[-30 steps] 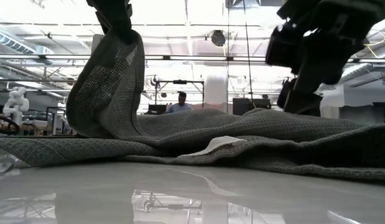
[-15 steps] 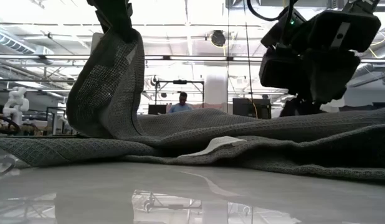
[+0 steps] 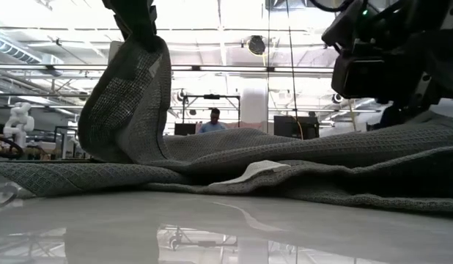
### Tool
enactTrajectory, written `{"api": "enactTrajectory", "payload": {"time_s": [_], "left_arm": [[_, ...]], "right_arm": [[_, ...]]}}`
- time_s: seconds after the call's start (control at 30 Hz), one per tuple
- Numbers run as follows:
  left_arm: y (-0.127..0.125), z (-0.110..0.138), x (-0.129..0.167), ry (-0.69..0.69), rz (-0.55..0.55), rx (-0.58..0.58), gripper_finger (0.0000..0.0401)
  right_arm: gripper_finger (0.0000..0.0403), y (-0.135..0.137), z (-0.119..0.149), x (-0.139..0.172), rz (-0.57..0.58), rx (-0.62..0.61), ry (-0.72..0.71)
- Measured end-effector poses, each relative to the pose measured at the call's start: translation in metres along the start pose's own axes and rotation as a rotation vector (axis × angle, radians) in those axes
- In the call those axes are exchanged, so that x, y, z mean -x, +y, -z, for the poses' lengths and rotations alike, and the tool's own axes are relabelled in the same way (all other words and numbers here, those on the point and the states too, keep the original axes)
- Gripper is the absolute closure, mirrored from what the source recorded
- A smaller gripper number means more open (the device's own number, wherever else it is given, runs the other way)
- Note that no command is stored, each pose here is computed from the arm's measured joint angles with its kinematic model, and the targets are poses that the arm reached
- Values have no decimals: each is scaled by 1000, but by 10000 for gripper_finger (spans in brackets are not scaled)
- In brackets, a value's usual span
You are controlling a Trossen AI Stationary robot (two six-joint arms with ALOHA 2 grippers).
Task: Roll towel into tight, uniform cylinder
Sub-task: Roll the gray towel
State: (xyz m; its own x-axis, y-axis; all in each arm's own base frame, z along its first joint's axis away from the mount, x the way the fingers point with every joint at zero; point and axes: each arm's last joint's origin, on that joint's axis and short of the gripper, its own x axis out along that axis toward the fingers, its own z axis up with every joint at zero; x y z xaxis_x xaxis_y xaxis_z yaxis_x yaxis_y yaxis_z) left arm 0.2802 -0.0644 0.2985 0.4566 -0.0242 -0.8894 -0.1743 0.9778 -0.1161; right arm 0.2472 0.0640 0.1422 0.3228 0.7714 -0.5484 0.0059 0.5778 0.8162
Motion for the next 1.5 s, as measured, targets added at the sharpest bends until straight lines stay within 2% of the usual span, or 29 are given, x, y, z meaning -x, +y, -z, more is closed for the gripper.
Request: {"api": "enactTrajectory", "payload": {"time_s": [0.13,0.5,0.77,0.93,1.07,1.3,1.4,1.5], "left_arm": [[0,0,0,-1,1,-7,390],[0,0,0,-2,1,-6,390],[0,0,0,-2,1,-6,390],[0,0,0,-2,1,-6,390],[0,0,0,-2,1,-7,390],[0,0,0,-2,1,-7,390],[0,0,0,-2,1,-7,390],[0,0,0,-2,1,-7,390]], "right_arm": [[226,1,0,-2,36,-8,-26],[280,0,-1,-1,33,-66,-31],[284,-4,-5,5,36,-104,-55],[292,-5,-5,7,-6,-107,-29],[320,-5,-5,8,-23,-106,-13],[395,-5,-5,8,-24,-110,-12],[391,-5,-5,8,-31,-111,-9],[359,-4,-6,9,-22,-111,-27]]}}
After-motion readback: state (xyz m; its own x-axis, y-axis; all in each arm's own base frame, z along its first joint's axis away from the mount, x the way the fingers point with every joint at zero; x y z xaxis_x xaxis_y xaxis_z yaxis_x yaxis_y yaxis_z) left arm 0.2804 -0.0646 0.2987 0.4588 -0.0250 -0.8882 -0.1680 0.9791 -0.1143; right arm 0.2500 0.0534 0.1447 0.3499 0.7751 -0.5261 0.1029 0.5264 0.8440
